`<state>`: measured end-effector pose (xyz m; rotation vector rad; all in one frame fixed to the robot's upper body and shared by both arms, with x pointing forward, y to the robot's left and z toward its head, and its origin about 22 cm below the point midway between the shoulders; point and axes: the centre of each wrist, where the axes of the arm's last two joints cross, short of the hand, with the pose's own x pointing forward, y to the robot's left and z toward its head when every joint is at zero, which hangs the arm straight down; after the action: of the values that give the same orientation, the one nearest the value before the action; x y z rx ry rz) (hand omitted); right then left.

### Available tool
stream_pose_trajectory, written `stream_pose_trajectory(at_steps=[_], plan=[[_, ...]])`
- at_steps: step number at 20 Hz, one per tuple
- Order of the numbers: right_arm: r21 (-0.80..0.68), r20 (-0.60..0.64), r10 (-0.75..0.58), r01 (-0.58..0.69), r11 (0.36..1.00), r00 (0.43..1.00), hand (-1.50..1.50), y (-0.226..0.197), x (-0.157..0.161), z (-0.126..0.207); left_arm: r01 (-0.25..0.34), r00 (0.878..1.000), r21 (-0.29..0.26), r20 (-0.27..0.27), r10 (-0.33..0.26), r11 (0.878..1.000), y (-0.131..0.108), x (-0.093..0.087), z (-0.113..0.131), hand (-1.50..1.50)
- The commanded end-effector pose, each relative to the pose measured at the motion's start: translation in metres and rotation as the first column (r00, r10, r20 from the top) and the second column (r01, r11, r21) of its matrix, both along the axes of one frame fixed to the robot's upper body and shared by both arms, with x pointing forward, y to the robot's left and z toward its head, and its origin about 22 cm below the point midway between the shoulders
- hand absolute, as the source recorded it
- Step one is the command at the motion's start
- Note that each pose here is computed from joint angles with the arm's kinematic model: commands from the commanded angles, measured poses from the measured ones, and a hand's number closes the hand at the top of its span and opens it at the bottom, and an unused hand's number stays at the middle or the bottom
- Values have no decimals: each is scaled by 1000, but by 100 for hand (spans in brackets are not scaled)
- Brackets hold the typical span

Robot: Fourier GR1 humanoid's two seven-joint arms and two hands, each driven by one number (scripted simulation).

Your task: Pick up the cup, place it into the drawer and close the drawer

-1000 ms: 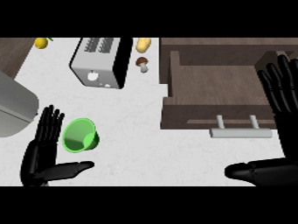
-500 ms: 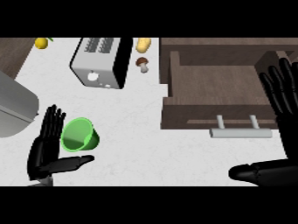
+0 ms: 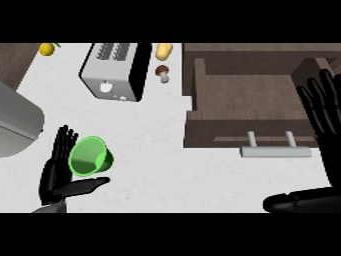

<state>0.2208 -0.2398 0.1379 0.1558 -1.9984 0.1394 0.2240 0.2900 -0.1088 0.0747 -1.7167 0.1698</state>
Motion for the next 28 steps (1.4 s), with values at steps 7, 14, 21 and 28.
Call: stream_pose_trajectory(at_steps=[7,14,21,28], plan=[[-6,8,-6,7,1000,1000,-150,-3,-5,-3,8,1000,-3,-15,-8,1000,1,2,-27,-150],[-8,-5,5,-5,1000,1000,-150,4,3,5,52,999,-46,4,-52,998,23,-10,-35,-150],[8,8,1,-1,1000,1000,-150,2,10,0,41,999,-108,21,-39,993,1,32,-29,-150],[5,1,11,-11,1000,1000,-150,4,-2,8,124,992,-186,33,-120,975,5,16,-38,-150]])
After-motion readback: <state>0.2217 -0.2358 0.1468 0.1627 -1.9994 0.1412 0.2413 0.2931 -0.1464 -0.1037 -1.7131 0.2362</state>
